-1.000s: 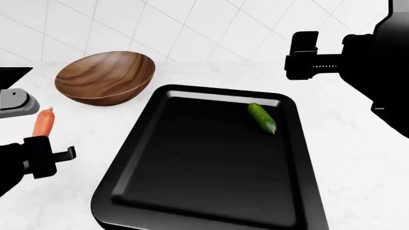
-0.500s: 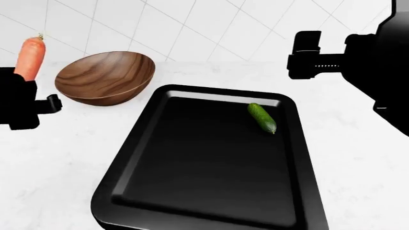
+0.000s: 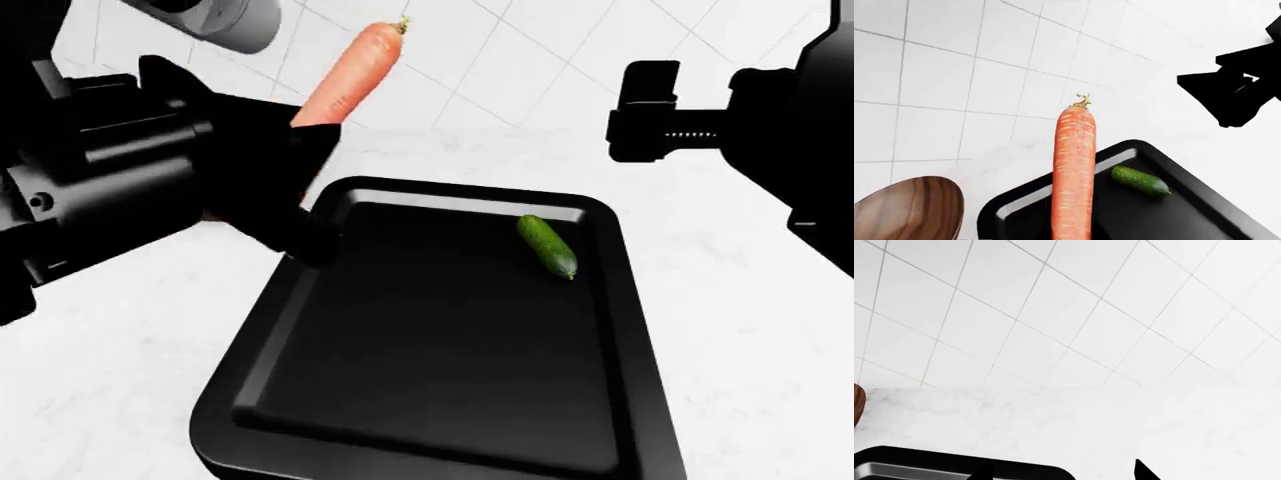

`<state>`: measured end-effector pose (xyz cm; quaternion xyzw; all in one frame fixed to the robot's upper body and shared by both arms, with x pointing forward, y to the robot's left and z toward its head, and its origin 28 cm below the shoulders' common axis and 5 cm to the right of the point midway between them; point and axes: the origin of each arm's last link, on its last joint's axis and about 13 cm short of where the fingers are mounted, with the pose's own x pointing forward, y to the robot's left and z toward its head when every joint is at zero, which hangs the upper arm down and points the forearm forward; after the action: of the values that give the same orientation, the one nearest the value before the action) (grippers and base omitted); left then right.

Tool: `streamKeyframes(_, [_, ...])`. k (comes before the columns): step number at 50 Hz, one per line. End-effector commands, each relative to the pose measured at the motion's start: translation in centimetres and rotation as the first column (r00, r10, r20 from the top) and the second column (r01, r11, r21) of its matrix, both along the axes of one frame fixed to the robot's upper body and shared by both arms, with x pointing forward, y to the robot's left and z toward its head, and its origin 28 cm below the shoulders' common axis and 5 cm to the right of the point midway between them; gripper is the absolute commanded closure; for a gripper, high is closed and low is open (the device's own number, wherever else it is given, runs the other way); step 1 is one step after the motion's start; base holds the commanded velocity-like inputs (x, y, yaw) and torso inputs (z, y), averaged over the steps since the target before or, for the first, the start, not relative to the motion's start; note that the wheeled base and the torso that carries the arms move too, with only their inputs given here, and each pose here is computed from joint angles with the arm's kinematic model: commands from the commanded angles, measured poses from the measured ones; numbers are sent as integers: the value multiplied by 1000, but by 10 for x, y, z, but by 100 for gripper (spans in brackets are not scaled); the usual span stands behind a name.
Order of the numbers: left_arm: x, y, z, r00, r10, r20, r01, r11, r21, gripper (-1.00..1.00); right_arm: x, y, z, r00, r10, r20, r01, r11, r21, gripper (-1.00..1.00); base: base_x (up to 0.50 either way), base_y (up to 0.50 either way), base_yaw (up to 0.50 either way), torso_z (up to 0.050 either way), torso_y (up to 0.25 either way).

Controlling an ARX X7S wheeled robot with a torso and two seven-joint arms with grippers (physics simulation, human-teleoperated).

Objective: Place the two vegetables and bowl onto the tray for setting up a vegetable dip station.

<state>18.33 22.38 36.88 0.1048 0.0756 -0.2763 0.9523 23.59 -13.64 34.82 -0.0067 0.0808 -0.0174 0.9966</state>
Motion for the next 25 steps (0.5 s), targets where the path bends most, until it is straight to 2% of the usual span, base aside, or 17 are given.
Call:
streamKeyframes(1, [5,-23,-4,957,-288,-15,288,954,86,100,0,-1,0,1000,-4,2,4,1000,2,-100,0,0,0,0,0])
streamKeyframes(7, [17,-27,-1,932,-360,-28,361,923,134,100,1,-1,0,1000,-2,0,2,1000,2,-100,0,0,0,0,0])
streamKeyframes(12, [30,-29,-2,938,-343,-42,345,924,164,100,1,-2,1,1000,-5,3,5,1000,5,-100,0,0,0,0,0])
streamKeyframes(20, [32,-33,1,931,-360,-62,365,909,202,100,1,-2,0,1000,-5,1,5,1000,6,-100,0,0,0,0,0])
streamKeyframes(25, [29,-38,-1,920,-370,-127,389,901,193,100,1,-3,1,1000,-8,3,8,1000,9,-100,0,0,0,0,0])
